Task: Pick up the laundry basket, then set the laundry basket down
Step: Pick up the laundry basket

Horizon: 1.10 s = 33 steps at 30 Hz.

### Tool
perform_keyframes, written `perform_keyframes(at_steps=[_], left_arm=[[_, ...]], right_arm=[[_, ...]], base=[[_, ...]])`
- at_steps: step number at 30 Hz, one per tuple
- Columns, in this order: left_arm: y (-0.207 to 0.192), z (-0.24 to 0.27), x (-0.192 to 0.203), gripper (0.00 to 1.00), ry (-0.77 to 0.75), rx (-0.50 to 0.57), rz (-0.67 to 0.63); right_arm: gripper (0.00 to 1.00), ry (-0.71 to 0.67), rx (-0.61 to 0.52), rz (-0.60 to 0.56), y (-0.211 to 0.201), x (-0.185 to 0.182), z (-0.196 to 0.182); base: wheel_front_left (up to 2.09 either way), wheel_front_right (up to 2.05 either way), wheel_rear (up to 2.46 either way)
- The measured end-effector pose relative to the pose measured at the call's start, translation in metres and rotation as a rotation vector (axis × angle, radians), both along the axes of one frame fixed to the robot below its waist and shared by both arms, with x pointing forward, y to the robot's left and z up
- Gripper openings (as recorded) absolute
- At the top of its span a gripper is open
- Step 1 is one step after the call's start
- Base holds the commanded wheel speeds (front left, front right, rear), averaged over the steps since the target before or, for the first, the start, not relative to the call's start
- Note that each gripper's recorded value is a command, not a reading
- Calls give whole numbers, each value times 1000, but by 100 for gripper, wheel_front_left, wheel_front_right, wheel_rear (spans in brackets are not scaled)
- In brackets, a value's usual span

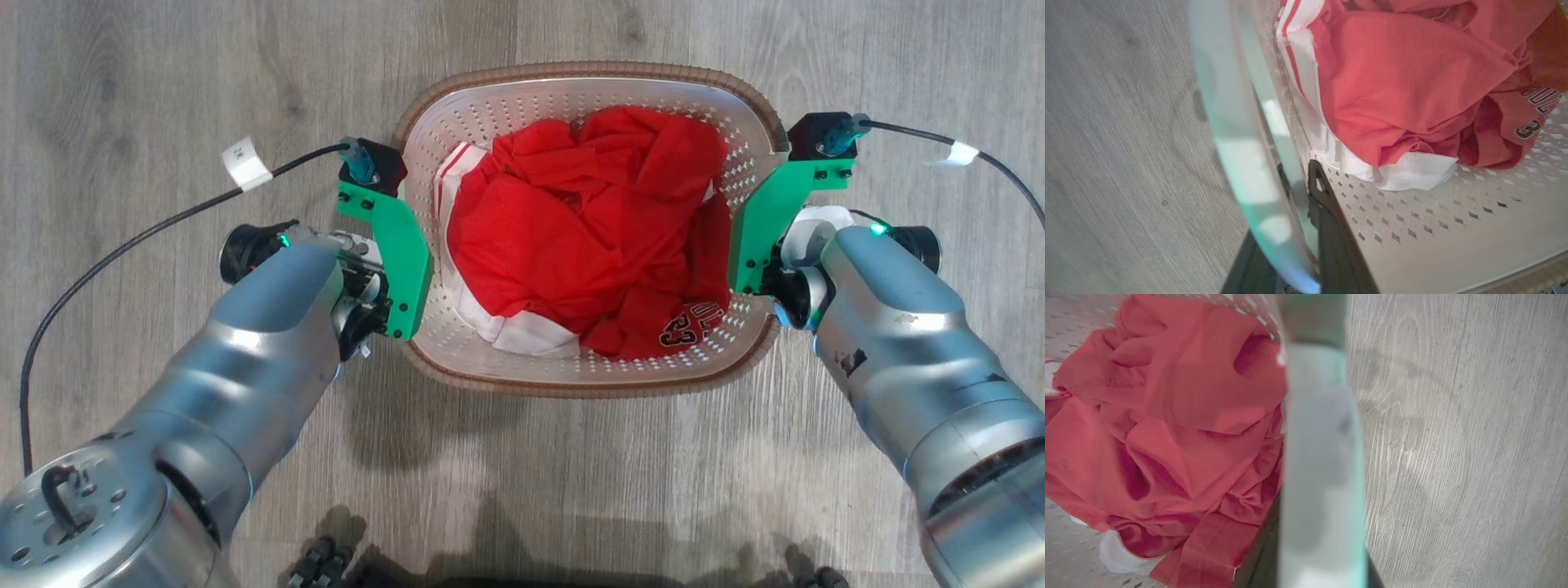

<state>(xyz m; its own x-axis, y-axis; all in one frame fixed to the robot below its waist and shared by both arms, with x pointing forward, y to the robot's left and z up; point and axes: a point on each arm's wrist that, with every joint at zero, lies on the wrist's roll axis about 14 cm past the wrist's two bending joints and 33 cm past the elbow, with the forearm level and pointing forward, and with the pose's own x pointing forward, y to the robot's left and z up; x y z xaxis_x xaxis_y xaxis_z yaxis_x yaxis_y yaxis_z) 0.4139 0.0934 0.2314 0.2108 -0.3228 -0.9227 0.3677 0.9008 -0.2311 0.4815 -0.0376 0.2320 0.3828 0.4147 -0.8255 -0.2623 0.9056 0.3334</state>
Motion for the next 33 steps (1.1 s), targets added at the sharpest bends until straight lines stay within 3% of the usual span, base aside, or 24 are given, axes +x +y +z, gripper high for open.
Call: perform_keyframes(at_steps=[20,33], left_arm=[[-1,16,-6,0,8,5,-8],[2,49,-40,0,35,24,-27]], right_arm=[[0,-15,-7,5,-1,-3,18],[0,7,-11,17,-4,-43,54]], base=[[0,0,0],[0,0,0]])
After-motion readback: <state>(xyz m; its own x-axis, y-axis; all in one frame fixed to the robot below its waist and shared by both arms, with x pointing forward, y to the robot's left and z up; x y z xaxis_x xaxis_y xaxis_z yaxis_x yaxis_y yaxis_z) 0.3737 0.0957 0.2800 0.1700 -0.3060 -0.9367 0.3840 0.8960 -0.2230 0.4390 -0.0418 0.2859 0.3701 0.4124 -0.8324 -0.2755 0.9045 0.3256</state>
